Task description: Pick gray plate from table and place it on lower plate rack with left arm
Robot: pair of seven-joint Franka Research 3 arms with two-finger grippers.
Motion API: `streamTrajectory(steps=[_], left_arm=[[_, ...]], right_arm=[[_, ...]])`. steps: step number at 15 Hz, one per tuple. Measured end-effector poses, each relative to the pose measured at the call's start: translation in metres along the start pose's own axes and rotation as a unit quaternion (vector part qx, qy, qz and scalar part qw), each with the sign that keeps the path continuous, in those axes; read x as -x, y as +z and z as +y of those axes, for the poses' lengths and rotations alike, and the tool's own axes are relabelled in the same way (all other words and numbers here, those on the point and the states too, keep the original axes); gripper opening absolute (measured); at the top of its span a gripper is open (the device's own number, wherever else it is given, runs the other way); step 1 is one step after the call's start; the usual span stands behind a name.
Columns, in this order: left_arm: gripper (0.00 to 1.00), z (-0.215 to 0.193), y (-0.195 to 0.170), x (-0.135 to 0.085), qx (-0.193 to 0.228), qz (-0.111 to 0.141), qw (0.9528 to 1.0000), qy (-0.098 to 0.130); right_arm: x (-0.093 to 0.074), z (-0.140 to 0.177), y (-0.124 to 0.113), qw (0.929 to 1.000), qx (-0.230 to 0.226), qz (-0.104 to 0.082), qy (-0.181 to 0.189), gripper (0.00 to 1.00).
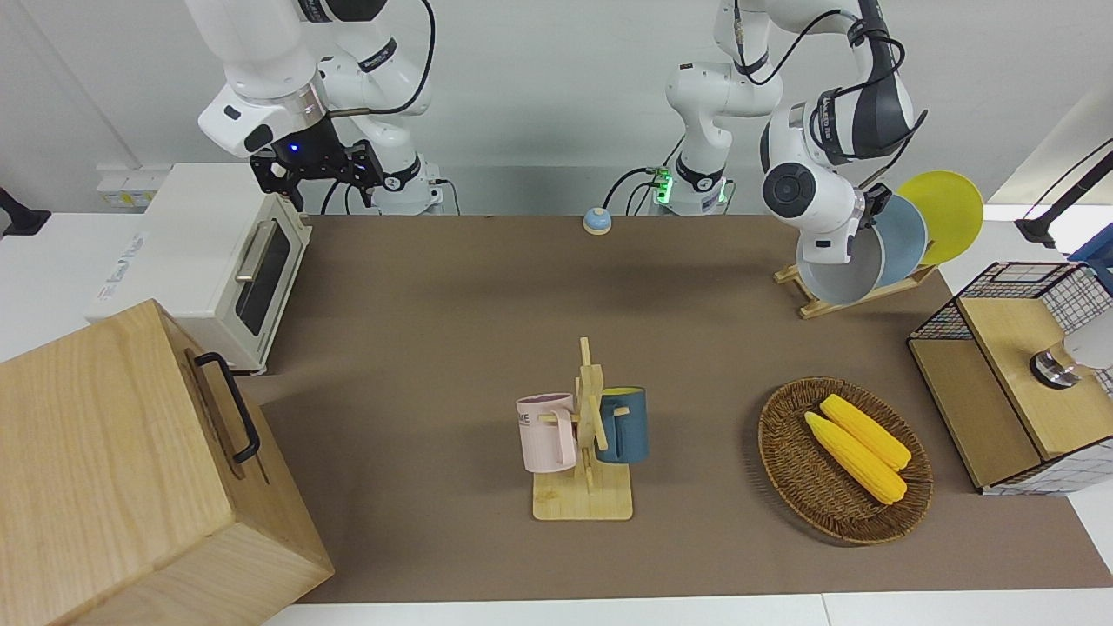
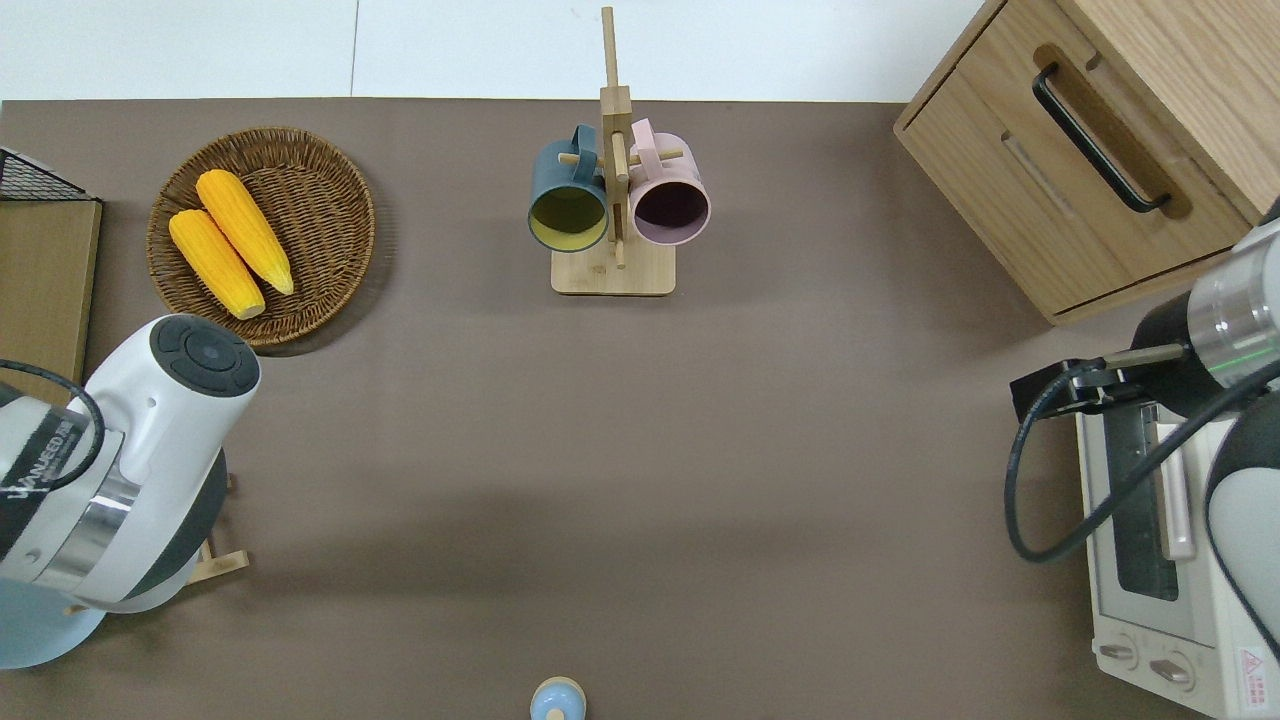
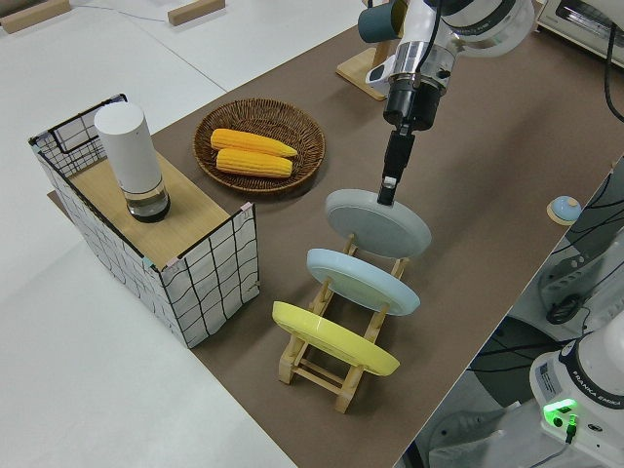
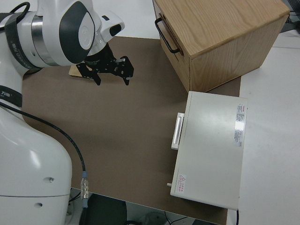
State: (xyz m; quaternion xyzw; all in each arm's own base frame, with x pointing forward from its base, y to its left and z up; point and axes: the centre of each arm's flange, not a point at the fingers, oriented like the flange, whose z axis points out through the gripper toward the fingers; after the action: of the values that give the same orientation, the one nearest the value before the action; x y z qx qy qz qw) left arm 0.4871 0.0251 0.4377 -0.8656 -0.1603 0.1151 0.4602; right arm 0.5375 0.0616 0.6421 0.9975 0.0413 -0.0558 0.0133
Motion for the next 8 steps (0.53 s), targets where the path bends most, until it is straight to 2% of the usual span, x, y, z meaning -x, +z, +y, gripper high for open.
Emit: streamTrajectory(steps=[8], left_arm=[[0.04, 0.016, 0.012, 0.005, 0.001, 0.004, 1.0, -0.004]], right_arm=[[0.0, 0.0, 0.0, 1.0, 0.0, 0.0, 0.0, 0.99]])
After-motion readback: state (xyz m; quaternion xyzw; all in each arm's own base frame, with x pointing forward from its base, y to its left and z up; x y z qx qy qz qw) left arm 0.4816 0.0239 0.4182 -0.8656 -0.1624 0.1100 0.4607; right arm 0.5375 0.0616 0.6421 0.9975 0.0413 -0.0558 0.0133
